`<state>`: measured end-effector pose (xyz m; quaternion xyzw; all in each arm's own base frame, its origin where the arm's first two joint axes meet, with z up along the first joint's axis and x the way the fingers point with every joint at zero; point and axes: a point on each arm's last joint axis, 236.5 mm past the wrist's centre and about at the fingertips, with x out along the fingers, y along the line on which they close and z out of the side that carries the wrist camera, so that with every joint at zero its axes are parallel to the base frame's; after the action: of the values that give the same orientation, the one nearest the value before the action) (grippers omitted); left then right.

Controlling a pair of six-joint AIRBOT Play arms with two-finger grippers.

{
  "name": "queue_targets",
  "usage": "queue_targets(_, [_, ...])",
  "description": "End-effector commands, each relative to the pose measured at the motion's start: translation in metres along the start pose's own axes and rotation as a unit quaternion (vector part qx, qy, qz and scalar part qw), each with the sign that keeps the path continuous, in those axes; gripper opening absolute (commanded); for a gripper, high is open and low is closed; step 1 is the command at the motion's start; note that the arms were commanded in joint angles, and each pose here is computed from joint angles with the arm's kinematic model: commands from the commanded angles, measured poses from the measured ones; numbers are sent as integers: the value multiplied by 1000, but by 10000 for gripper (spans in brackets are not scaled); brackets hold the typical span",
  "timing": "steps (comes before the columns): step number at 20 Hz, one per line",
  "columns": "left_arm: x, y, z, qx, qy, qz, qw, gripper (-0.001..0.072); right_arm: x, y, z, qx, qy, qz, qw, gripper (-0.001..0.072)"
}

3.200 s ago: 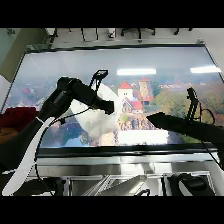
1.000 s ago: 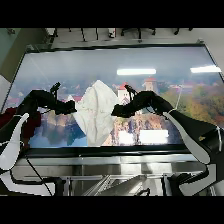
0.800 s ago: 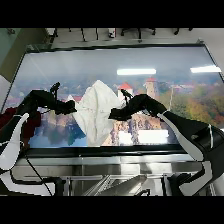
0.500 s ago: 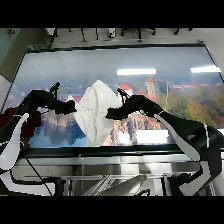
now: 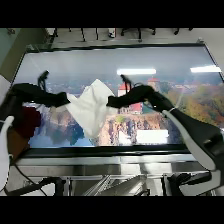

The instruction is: Fold the shirts.

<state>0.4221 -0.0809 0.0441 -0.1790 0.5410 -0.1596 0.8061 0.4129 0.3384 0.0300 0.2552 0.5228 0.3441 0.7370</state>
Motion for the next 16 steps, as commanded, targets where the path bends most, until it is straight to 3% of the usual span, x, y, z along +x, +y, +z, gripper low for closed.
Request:
queue_targets(1, [-133,-44,40,56,-135,5,989,14,-141,86,66,-94,-144,41,984,23])
queue_targets(5, [-332,-117,48,124,-374,38,918,14,-354,197,56,-237,-364,31,900,24])
queue_targets(8, [-421,-164,17,158,-481,49,861,14,-431,243,0,-308,-441,5,843,24])
queue_targets(10, [-439,-180,0,171,-500,46,848,14,-451,261,-29,-333,-456,7,825,24])
queue_targets(13, [-418,-183,-10,173,-475,24,862,14,-434,255,-44,-336,-414,4,846,24])
queue_targets(16, [-348,-167,-6,158,-396,-8,904,14,-373,201,-38,-271,-317,-3,909,24])
